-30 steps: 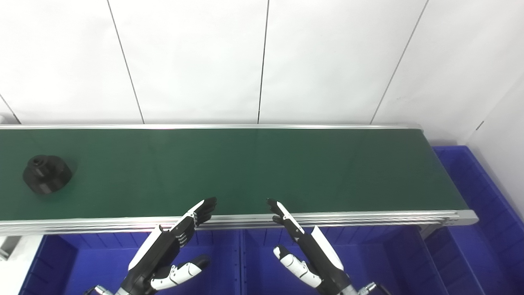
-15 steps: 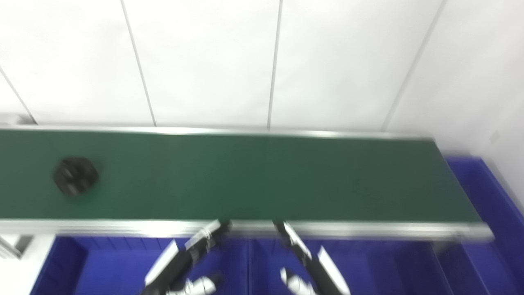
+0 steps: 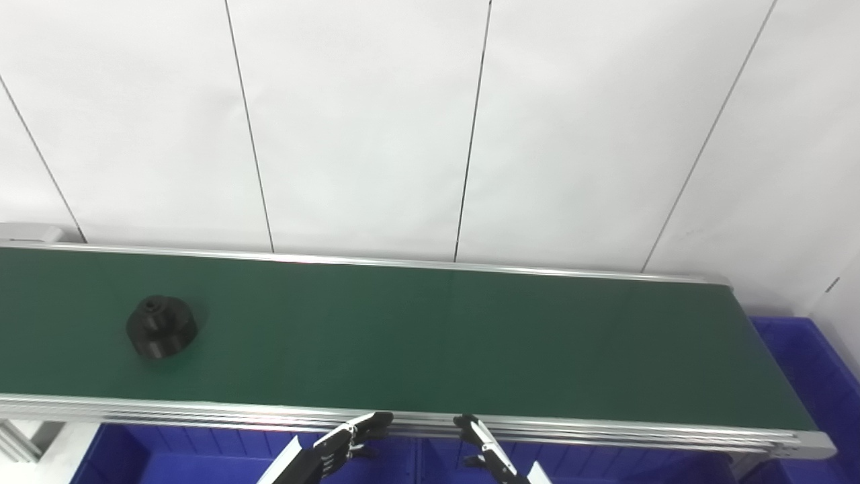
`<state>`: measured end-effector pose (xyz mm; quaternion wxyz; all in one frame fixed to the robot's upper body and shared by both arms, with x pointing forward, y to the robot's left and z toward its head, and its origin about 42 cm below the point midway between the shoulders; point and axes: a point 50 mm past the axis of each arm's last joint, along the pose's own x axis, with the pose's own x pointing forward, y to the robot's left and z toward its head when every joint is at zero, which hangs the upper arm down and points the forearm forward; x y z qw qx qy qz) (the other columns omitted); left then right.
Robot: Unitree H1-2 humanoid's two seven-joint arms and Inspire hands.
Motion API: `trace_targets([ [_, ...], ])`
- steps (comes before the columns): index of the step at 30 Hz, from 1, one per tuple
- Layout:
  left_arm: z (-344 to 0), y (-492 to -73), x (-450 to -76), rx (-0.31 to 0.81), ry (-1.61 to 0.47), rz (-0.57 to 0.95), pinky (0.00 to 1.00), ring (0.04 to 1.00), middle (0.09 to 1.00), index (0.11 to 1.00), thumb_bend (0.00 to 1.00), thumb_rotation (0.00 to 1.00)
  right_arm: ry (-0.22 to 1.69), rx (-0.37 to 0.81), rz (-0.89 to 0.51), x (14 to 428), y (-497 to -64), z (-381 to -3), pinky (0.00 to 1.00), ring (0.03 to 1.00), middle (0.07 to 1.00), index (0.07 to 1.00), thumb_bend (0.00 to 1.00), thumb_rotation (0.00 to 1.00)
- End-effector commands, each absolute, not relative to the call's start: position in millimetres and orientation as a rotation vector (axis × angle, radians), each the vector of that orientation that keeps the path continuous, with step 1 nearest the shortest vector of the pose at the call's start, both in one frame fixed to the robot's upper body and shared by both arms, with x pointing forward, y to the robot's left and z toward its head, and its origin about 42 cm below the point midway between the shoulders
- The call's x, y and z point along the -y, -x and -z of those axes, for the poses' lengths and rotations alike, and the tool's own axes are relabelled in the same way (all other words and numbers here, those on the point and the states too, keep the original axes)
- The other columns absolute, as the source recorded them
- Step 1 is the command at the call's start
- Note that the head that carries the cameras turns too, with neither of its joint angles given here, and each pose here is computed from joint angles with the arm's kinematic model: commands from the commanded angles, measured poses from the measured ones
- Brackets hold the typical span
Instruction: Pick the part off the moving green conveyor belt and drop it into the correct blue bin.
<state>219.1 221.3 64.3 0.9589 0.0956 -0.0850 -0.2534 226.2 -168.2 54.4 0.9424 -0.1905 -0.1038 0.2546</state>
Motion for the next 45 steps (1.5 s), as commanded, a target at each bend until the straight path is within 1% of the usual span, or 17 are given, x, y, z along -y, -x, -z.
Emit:
trace_targets([
  [1, -78, -228, -216, 0.263, -0.199, 0.509, 0.78, 0.87, 0.901, 0.868, 0.4, 0.38, 0.36, 0.306, -0.508, 167, -232, -67, 0.72, 0.909, 0.999, 0.967, 0.43, 0.87],
  [5, -79, -226, -216, 0.266, -0.194, 0.509, 0.79, 0.875, 0.903, 0.871, 0.41, 0.39, 0.362, 0.321, -0.498, 167, -234, -71, 0.7, 0.847, 0.994, 0.966, 0.43, 0.88],
  [7, -79, -226, -216, 0.266, -0.195, 0.507, 0.8, 0.874, 0.904, 0.872, 0.42, 0.39, 0.36, 0.345, -0.485, 165, -239, -77, 0.73, 0.859, 0.981, 0.947, 0.45, 0.87],
  [8, -79, -226, -216, 0.266, -0.195, 0.507, 0.8, 0.873, 0.904, 0.872, 0.42, 0.39, 0.359, 0.353, -0.48, 164, -241, -79, 0.71, 0.843, 0.976, 0.941, 0.45, 0.86],
  [9, -79, -227, -216, 0.265, -0.193, 0.507, 0.8, 0.874, 0.904, 0.872, 0.42, 0.39, 0.355, 0.366, -0.474, 163, -245, -83, 0.62, 0.775, 0.974, 0.938, 0.45, 0.83],
  [10, -79, -227, -216, 0.265, -0.194, 0.507, 0.8, 0.874, 0.904, 0.871, 0.42, 0.39, 0.359, 0.39, -0.467, 162, -250, -89, 0.6, 0.762, 0.974, 0.938, 0.46, 0.83],
  [11, -79, -227, -216, 0.265, -0.195, 0.507, 0.8, 0.874, 0.904, 0.871, 0.42, 0.39, 0.363, 0.414, -0.46, 162, -255, -95, 0.61, 0.794, 0.966, 0.934, 0.45, 0.81],
  [14, -79, -227, -216, 0.265, -0.194, 0.51, 0.8, 0.874, 0.905, 0.875, 0.43, 0.41, 0.401, 0.51, -0.44, 156, -277, -117, 0.81, 0.9, 0.944, 0.92, 0.44, 0.81],
  [16, -79, -227, -217, 0.265, -0.195, 0.51, 0.8, 0.875, 0.906, 0.878, 0.43, 0.42, 0.428, 0.572, -0.425, 151, -292, -134, 0.83, 0.895, 0.92, 0.91, 0.46, 0.81],
  [19, -80, -227, -218, 0.268, -0.201, 0.513, 0.8, 0.871, 0.903, 0.875, 0.42, 0.41, 0.439, 0.623, -0.4, 140, -310, -155, 0.78, 0.855, 0.888, 0.892, 0.53, 0.74],
  [25, -82, -225, -220, 0.273, -0.205, 0.525, 0.8, 0.879, 0.908, 0.88, 0.42, 0.4, 0.431, 0.672, -0.384, 114, -343, -188, 0.74, 0.816, 0.862, 0.863, 0.63, 0.49],
  [29, -82, -224, -221, 0.269, -0.204, 0.526, 0.8, 0.881, 0.909, 0.881, 0.42, 0.4, 0.412, 0.675, -0.385, 96, -369, -200, 0.75, 0.817, 0.862, 0.862, 0.66, 0.45],
  [37, -82, -219, -227, 0.264, -0.203, 0.526, 0.82, 0.894, 0.907, 0.88, 0.45, 0.43, 0.39, 0.643, -0.369, 65, -420, -218, 0.75, 0.82, 0.862, 0.842, 0.77, 0.43],
  [38, -83, -219, -228, 0.265, -0.204, 0.526, 0.83, 0.896, 0.907, 0.88, 0.45, 0.43, 0.392, 0.638, -0.367, 61, -425, -221, 0.63, 0.737, 0.863, 0.844, 0.79, 0.42],
  [40, -84, -218, -229, 0.266, -0.205, 0.527, 0.83, 0.897, 0.907, 0.88, 0.45, 0.43, 0.401, 0.638, -0.368, 54, -433, -225, 0.58, 0.724, 0.865, 0.846, 0.81, 0.41],
  [42, -84, -217, -230, 0.266, -0.208, 0.527, 0.82, 0.893, 0.904, 0.879, 0.46, 0.44, 0.417, 0.641, -0.374, 47, -442, -228, 0.74, 0.812, 0.864, 0.847, 0.83, 0.39],
  [45, -85, -215, -230, 0.267, -0.204, 0.53, 0.82, 0.89, 0.903, 0.878, 0.46, 0.43, 0.427, 0.632, -0.384, 35, -455, -234, 0.78, 0.834, 0.86, 0.846, 0.87, 0.35],
])
